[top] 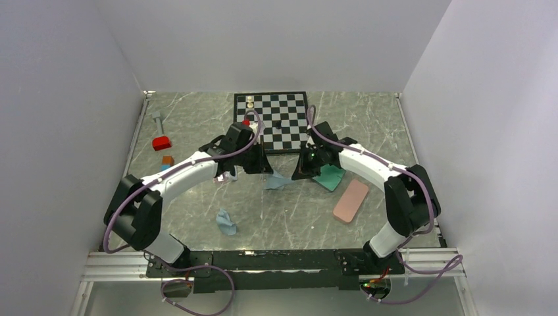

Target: Organize the sunglasses

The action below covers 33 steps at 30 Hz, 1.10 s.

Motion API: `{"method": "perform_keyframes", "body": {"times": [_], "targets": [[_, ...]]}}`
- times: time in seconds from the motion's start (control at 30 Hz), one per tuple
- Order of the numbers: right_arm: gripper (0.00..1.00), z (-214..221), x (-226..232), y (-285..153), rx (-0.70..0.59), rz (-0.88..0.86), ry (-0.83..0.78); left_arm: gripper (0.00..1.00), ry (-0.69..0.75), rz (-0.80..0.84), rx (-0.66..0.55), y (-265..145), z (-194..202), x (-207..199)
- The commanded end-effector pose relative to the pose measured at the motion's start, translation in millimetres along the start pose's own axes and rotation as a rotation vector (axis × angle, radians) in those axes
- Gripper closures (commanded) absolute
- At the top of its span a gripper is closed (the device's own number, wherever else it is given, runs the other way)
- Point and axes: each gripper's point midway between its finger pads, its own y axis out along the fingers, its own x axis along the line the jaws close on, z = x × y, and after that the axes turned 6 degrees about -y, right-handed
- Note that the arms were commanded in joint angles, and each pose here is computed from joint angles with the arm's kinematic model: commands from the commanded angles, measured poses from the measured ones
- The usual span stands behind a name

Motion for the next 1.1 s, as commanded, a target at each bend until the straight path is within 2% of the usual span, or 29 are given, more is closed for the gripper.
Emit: {"method": "perform_keyframes", "body": {"times": [0.0,0.17,0.3,0.47,0.7,0.83,1.07], "targets": [[1.00,-32.7,14.4,-33.4,-0.134,0.014,-0.079,1.00,0.026,0.044,-0.091,-17.1,-24.9,-20.8],[1.00,-21.6,16.8,-56.7,-0.121,0.029,-0.094,1.00,0.012,0.035,-0.134,-36.7,-20.6,-19.0],[1.00,0.2,20.4,-69.4,-0.055,0.002,-0.086,1.00,0.000,0.075,-0.140,-50.9,-6.6,-25.7],[1.00,31.2,23.4,-78.4,0.026,-0.043,-0.032,1.00,0.006,0.157,-0.096,-58.4,26.0,-42.9],[1.00,53.1,25.2,-84.2,0.042,-0.066,0.030,1.00,-0.033,0.152,-0.047,-51.7,50.5,-40.9],[1.00,44.6,16.1,-74.6,0.010,-0.026,0.038,1.00,-0.050,0.069,-0.060,-44.5,45.0,-28.2],[1.00,-5.6,5.1,-49.2,-0.086,0.055,0.005,1.00,-0.054,0.031,-0.039,-17.6,23.1,-21.3]]}}
